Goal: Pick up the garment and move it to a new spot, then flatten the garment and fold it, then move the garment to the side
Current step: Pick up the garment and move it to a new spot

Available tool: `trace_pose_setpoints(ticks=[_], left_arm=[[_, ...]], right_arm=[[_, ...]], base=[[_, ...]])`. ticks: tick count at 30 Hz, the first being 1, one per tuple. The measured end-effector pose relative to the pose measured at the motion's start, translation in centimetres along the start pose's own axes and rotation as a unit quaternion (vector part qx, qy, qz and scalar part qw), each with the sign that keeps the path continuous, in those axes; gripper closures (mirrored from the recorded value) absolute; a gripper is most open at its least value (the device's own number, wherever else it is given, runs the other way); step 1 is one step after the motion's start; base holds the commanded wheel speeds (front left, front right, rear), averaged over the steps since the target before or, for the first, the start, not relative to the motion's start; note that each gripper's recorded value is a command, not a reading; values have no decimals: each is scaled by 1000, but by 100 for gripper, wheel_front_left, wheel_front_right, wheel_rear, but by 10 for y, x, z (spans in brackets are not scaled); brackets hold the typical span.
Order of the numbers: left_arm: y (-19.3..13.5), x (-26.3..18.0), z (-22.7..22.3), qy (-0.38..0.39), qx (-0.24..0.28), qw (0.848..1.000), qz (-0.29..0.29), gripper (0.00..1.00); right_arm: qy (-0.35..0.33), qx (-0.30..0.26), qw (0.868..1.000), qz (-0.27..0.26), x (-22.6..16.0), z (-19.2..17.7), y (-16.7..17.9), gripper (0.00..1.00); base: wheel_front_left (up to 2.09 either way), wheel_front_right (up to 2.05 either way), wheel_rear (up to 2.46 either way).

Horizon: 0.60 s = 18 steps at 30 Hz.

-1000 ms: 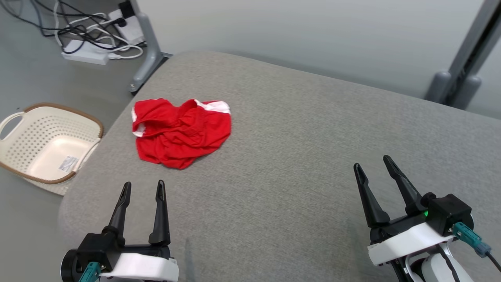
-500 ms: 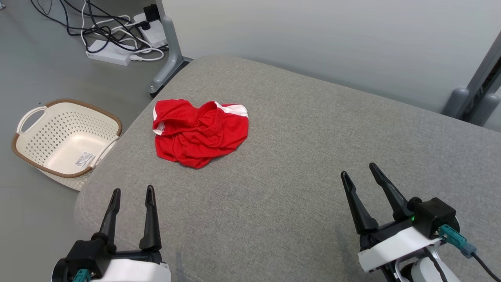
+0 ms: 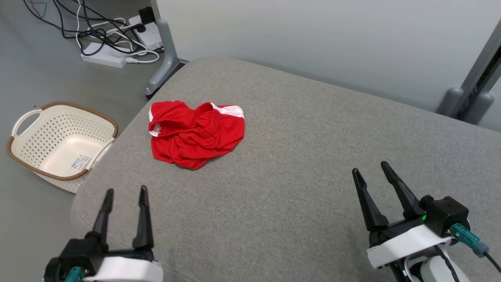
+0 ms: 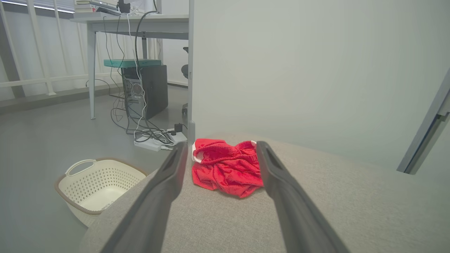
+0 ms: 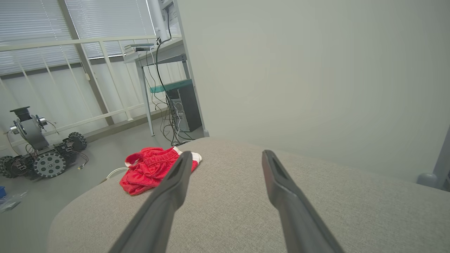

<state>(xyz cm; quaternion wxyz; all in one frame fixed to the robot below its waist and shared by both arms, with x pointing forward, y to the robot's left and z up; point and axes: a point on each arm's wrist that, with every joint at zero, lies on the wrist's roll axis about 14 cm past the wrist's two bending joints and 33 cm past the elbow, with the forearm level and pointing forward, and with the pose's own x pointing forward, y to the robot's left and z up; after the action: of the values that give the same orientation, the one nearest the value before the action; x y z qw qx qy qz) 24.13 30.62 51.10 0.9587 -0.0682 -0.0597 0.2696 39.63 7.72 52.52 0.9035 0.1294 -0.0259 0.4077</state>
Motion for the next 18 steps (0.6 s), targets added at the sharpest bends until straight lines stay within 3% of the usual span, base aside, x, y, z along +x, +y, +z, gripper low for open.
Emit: trace_pose_setpoints(ticks=[10,16,18], left_arm=[[-4,46,-9,17,34,999,-33,0],[-16,108,-33,65,36,995,-60,0],[-16,143,-57,125,33,990,-53,0]], right_arm=[[-8,-36,999,-10,5,0,-33,0],[-19,-41,999,-8,18,5,-57,0],[-10,-43,999,-15,19,-2,-75,0]], base=[[0,0,0],[0,0,0],[0,0,0]])
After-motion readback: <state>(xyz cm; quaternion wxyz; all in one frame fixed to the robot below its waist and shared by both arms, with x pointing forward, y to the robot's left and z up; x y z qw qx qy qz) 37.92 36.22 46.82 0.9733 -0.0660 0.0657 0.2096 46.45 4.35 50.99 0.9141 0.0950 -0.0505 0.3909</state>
